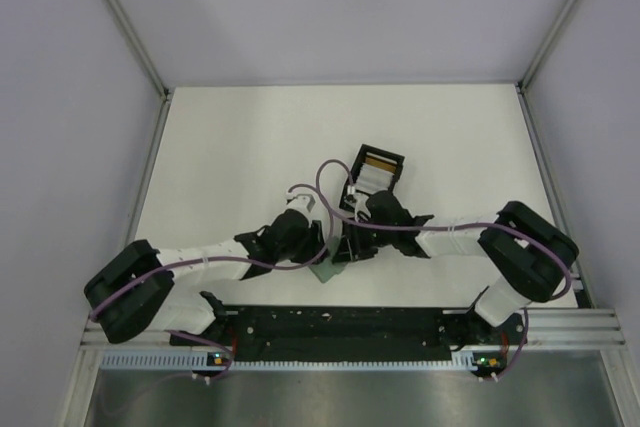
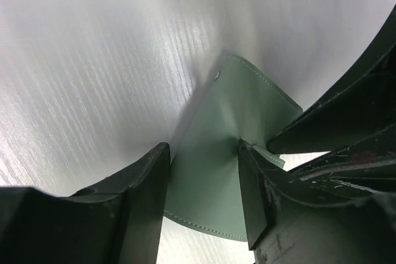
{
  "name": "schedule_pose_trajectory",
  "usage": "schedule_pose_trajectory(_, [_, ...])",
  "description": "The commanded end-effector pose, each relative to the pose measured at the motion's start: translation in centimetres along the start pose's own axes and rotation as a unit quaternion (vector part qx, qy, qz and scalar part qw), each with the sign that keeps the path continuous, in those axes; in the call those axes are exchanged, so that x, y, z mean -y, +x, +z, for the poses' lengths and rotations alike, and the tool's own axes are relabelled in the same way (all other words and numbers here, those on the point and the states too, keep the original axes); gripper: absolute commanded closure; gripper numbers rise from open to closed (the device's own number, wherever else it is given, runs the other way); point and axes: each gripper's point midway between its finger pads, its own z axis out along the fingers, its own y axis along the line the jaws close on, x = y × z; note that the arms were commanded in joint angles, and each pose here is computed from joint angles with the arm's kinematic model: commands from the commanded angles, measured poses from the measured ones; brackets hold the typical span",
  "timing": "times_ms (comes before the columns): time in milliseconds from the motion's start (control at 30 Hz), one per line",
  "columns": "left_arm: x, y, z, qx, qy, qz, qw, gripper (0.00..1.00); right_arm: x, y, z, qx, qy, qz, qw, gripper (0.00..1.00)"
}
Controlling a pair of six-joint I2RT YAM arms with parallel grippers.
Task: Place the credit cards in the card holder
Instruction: Open the card holder at the center of the board.
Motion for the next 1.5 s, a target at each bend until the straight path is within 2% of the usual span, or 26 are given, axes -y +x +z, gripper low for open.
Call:
schedule_pose_trajectory(0, [-1.7,3.7,0.3,-0.058,-0.016,-0.008,0.998,0.52,-0.2,1.7,0.7,-0.017,-0.014,0.001,1.0,0.65])
schedule_pose_trajectory(100, [-1.4,4.1,0.4,-0.07,-0.007,-0.01,0.997,0.68,0.4,2.5,1.0,-0.03,0.014,-0.009,0.999,0.63])
schedule_pose_trajectory(167, [-1.6,4.3,0.5,-0.072,-0.013,-0.012,0.997,0.74,1.5,3.1,1.2,-0.035,0.054,-0.015,0.998,0.6])
schedule_pose_trajectory(233, [-1.6,4.3,0.4,-0.073,-0.013,-0.014,0.997,0.75,2.2,3.4,1.2,-0.035,0.078,-0.015,0.996,0.59])
schedule_pose_trajectory(267, [-1.6,4.3,0.4,-0.072,-0.012,-0.013,0.997,0.7,2.7,3.4,1.2,-0.032,0.092,-0.017,0.995,0.58])
schedule_pose_trajectory(300, [-1.6,4.2,0.3,-0.072,-0.013,-0.012,0.997,0.59,3.2,3.5,1.0,-0.031,0.107,-0.018,0.994,0.57])
schedule_pose_trajectory(333, [-1.6,4.2,0.2,-0.072,-0.013,-0.012,0.997,0.52,4.1,3.3,0.8,-0.021,0.134,-0.015,0.991,0.56])
schedule_pose_trajectory(400, [-1.5,4.1,-0.2,-0.071,-0.011,-0.009,0.997,0.45,5.0,3.1,0.4,-0.013,0.16,-0.013,0.987,0.56])
schedule_pose_trajectory(567, [-2.2,4.6,-1.1,-0.072,-0.019,-0.013,0.997,0.4,5.2,2.2,-0.8,0.02,0.179,-0.011,0.984,0.57])
schedule_pose_trajectory(700, [-2.9,5.4,-1.6,-0.082,-0.029,-0.021,0.996,0.36,3.3,1.2,-1.8,0.04,0.15,-0.03,0.987,0.55])
schedule_pose_trajectory(733, [-3.4,5.0,-1.5,-0.069,-0.045,-0.023,0.996,0.35,2.8,0.8,-2.1,0.045,0.14,-0.038,0.988,0.55])
schedule_pose_trajectory(900, [-3.1,5.2,-1.7,-0.074,-0.032,-0.02,0.997,0.35,1.6,1.5,-1.6,0.011,0.109,-0.055,0.992,0.54])
schedule_pose_trajectory(967, [-2.5,6.2,-1.7,-0.1,-0.012,-0.018,0.995,0.37,1.8,2.3,-1.2,-0.008,0.104,-0.048,0.993,0.54])
schedule_pose_trajectory(1200, [-2.0,7.3,-1.3,-0.123,0.005,-0.026,0.992,0.47,2.7,3.1,-1.0,-0.015,0.119,-0.026,0.992,0.57])
schedule_pose_trajectory(1367, [-1.7,7.0,-1.0,-0.116,0.01,-0.028,0.993,0.64,3.1,3.1,-1.0,-0.011,0.129,-0.022,0.991,0.58])
schedule_pose_trajectory(1467, [-1.8,6.7,-0.8,-0.11,0.004,-0.025,0.994,0.84,2.8,3.3,-1.1,-0.017,0.119,-0.025,0.992,0.58])
